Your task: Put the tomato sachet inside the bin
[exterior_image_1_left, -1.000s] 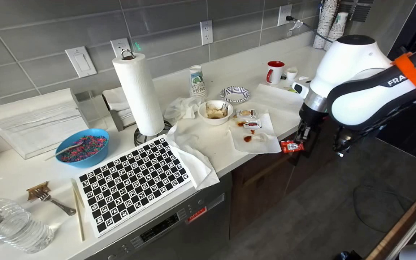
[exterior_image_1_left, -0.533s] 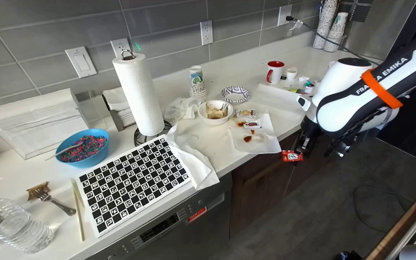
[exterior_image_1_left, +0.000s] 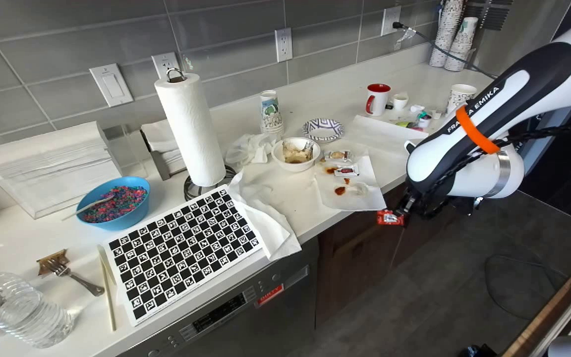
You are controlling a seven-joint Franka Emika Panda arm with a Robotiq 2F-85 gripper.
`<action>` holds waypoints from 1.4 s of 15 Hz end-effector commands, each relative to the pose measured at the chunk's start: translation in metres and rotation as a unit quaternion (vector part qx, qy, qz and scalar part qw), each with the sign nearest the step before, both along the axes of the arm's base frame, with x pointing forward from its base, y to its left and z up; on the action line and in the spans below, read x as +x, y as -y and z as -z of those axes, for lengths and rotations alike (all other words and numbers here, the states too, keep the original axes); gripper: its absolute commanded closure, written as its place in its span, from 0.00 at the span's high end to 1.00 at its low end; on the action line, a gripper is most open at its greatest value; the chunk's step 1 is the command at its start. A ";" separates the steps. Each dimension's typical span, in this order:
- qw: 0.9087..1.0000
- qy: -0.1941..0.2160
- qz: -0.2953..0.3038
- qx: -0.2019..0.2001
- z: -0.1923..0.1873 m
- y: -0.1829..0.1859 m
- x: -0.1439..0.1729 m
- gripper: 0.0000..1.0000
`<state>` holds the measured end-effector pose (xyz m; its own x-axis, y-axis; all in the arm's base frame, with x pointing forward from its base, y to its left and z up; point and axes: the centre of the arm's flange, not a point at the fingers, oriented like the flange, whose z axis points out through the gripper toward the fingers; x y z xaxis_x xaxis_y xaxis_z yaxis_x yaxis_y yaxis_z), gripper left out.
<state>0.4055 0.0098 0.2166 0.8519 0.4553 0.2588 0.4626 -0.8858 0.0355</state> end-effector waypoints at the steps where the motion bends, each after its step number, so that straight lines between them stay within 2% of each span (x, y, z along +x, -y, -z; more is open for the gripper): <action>1: 1.000 0.000 0.001 0.000 0.000 0.000 0.000 0.01; 10: 0.998 0.054 0.011 -0.019 0.020 0.004 -0.002 0.00; 21: 1.000 0.025 -0.002 -0.013 0.063 0.034 -0.022 0.00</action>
<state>0.3968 -0.0057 0.2031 0.8488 0.4479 0.2810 0.4416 -0.8928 0.0890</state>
